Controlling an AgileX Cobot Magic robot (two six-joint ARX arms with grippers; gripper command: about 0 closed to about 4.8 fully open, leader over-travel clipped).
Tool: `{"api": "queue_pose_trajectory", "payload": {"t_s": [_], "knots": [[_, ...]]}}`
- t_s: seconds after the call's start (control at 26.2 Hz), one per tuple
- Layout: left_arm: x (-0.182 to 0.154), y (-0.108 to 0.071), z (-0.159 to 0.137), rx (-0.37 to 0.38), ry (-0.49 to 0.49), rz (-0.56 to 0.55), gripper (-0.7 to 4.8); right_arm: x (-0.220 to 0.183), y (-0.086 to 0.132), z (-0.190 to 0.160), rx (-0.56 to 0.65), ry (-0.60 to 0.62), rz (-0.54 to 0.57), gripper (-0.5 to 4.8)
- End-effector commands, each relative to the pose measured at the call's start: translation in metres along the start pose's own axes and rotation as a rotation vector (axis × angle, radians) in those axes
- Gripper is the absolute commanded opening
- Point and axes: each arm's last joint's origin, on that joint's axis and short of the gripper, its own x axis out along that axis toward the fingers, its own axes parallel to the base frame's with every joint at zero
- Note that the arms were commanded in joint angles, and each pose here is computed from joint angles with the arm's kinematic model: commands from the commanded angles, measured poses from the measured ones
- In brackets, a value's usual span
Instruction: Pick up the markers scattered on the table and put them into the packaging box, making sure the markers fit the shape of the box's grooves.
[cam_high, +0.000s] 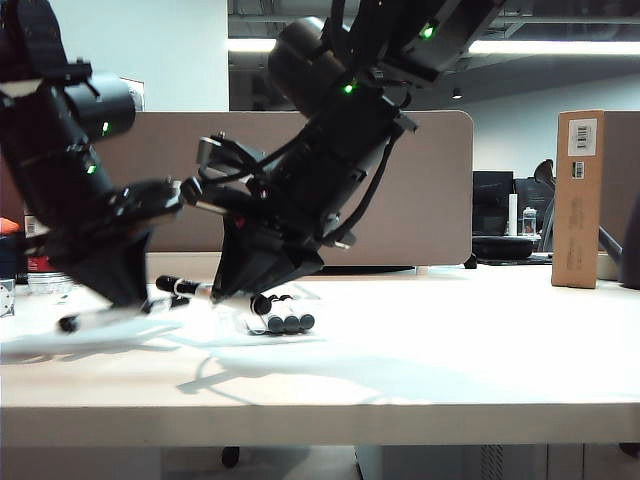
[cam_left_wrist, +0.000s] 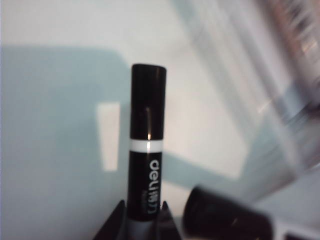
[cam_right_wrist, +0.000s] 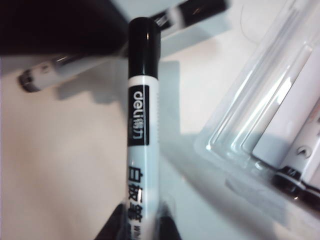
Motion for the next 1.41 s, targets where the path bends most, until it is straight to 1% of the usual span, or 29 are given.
{"api": "queue_pose_trajectory", "payload": {"t_s": [0.04,0.08,0.15,0.27,0.34,0.46,0.53,0.69,0.8,0.88,0.95,0.99,1.14,1.26,1.33,1.41], "knots": [[-0.008,-0.004,0.015,-0.081,-0.095,-0.115,-0.06,-0.015,-0.007,0.013,0.051,-0.095,-0.034,-0.02],[-0.010,-0.005,0.020,-0.124,-0.137,-0.160,-0.06,-0.017,-0.014,0.016,0.097,-0.125,-0.046,-0.02],[-0.010,-0.006,0.024,-0.169,-0.167,-0.198,-0.06,-0.021,-0.027,0.019,0.164,-0.155,-0.063,-0.02],[-0.012,-0.007,0.030,-0.233,-0.217,-0.256,-0.06,-0.025,-0.041,0.021,0.223,-0.191,-0.083,-0.02],[-0.014,-0.008,0.036,-0.272,-0.262,-0.292,-0.06,-0.027,-0.048,0.023,0.258,-0.219,-0.092,-0.02],[-0.016,-0.009,0.044,-0.333,-0.331,-0.317,-0.06,-0.031,-0.057,0.027,0.339,-0.273,-0.095,-0.02],[-0.015,-0.008,0.048,-0.385,-0.373,-0.328,-0.06,-0.031,-0.059,0.029,0.364,-0.305,-0.086,-0.02],[-0.007,-0.009,0.054,-0.473,-0.406,-0.379,-0.06,-0.027,-0.061,0.031,0.447,-0.344,-0.068,-0.03],[0.007,-0.009,0.053,-0.531,-0.375,-0.378,-0.06,-0.013,-0.066,0.024,0.541,-0.335,-0.051,-0.03],[0.014,-0.012,0.051,-0.541,-0.354,-0.383,-0.06,-0.006,-0.067,0.023,0.573,-0.343,-0.038,-0.02],[0.018,-0.011,0.050,-0.566,-0.338,-0.385,-0.06,-0.001,-0.068,0.022,0.585,-0.348,-0.015,-0.02],[0.021,-0.014,0.050,-0.567,-0.329,-0.384,-0.05,0.003,-0.067,0.020,0.588,-0.347,-0.004,-0.02],[0.022,-0.015,0.049,-0.567,-0.326,-0.374,0.03,0.004,-0.068,0.020,0.605,-0.344,0.004,-0.02],[0.023,-0.014,0.049,-0.569,-0.321,-0.372,0.66,0.004,-0.068,0.020,0.606,-0.344,0.003,-0.03],[0.023,-0.014,0.047,-0.577,-0.310,-0.361,0.84,0.004,-0.068,0.020,0.606,-0.344,0.005,-0.03],[0.024,-0.014,0.047,-0.579,-0.303,-0.355,0.85,0.004,-0.068,0.020,0.607,-0.344,0.006,-0.02]]}}
